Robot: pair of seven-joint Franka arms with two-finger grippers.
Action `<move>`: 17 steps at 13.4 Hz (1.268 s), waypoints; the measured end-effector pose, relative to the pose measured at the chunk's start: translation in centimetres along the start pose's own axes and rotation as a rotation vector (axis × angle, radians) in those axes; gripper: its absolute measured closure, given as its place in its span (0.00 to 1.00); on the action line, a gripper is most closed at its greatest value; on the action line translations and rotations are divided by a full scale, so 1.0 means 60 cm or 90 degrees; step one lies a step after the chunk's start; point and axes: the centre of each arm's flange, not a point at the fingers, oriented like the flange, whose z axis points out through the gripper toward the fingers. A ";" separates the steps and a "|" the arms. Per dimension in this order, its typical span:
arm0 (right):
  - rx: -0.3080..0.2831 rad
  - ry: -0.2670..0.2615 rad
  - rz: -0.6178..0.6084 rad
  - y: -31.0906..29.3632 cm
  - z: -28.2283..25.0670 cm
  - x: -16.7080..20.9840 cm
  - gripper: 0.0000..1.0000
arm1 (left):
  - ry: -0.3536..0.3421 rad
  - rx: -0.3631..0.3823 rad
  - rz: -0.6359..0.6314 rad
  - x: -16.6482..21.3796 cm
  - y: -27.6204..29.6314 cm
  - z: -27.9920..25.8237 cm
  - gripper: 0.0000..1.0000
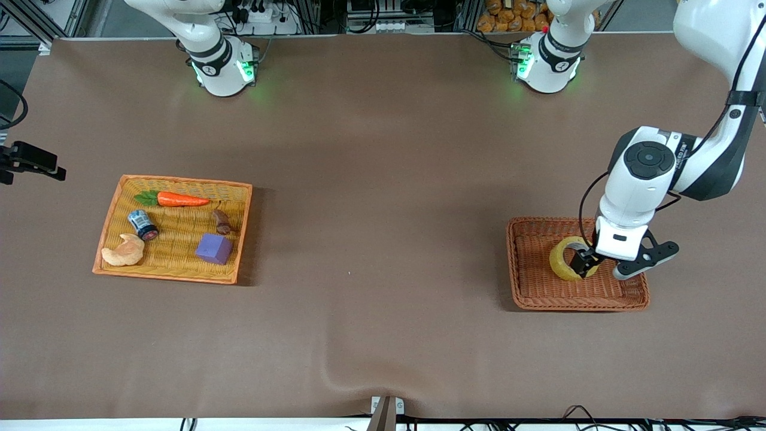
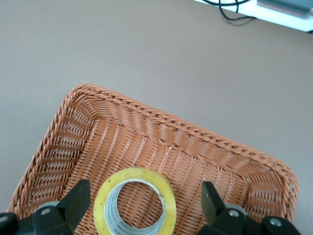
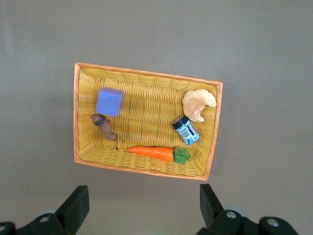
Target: Transfer tape with both arms
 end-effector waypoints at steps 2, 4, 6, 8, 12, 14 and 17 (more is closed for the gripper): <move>0.000 0.000 0.000 0.000 0.000 0.000 0.00 | -0.006 -0.002 0.008 -0.008 0.021 -0.017 0.00; 0.000 0.000 0.000 0.000 0.000 0.000 0.00 | -0.013 -0.008 0.021 -0.009 0.033 -0.045 0.00; 0.000 0.000 0.000 0.000 0.000 0.000 0.00 | -0.027 -0.006 0.038 0.002 0.020 -0.077 0.00; 0.000 0.000 0.000 0.000 0.000 0.000 0.00 | -0.040 -0.007 0.052 0.013 0.001 -0.114 0.00; -0.002 0.008 -0.001 0.000 -0.002 0.002 0.00 | -0.063 -0.016 0.071 0.024 -0.031 -0.200 0.00; -0.005 0.023 -0.001 0.000 -0.006 0.006 0.00 | -0.079 -0.030 0.079 0.015 -0.032 -0.249 0.00; -0.008 0.039 -0.008 -0.008 -0.010 0.013 0.00 | -0.097 -0.051 0.112 0.016 -0.036 -0.316 0.00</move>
